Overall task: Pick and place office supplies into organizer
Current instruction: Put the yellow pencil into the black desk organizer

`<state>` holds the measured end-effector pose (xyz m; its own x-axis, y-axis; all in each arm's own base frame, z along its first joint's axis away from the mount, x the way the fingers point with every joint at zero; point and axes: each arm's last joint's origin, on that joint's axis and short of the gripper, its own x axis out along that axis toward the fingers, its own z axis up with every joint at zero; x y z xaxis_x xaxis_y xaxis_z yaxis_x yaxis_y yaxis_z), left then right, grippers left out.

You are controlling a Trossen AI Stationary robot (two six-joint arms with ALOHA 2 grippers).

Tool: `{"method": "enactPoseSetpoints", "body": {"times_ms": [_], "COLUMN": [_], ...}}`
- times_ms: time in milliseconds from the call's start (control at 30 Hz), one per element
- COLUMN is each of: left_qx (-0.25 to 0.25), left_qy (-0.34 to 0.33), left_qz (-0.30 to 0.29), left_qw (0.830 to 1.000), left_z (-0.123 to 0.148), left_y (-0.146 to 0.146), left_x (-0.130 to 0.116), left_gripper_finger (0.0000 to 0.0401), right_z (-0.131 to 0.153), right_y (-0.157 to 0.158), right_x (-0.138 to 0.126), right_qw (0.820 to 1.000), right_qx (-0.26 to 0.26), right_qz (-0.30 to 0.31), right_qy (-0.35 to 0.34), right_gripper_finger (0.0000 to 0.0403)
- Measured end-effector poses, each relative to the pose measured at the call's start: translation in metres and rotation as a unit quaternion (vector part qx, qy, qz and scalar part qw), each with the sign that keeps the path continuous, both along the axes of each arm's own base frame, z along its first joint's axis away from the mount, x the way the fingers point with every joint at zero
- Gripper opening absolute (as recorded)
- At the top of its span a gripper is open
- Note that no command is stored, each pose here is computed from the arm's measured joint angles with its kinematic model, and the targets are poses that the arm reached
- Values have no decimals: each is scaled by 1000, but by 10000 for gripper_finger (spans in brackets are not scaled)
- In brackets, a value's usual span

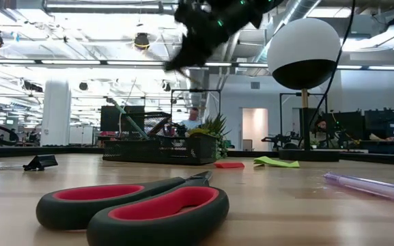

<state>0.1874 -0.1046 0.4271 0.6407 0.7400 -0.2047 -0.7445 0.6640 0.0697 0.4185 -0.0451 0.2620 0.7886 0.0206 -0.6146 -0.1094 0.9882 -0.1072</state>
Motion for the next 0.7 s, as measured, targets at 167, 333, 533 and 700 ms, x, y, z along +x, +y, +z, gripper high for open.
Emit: {"method": "enactPoseSetpoints", "body": {"times_ms": [167, 333, 533, 700], "left_qx": [25, 0, -16, -66], "left_qy": [-36, -69, -45, -51], "left_qz": [12, 35, 50, 70], "left_qw": [999, 997, 998, 994], "left_z": [16, 19, 16, 15], "left_y": [16, 25, 32, 42], "left_x": [-20, -22, -16, -7], "left_gripper_finger": [20, 20, 28, 72], "right_z": [35, 33, 50, 67], "right_y": [-21, -35, -33, -30], "right_x": [7, 20, 23, 20], "right_qw": [984, 958, 925, 892], "right_qx": [81, 172, 205, 237], "right_qz": [10, 14, 67, 100], "right_qy": [-161, -229, -314, -372], "right_gripper_finger": [13, 13, 15, 15]}}
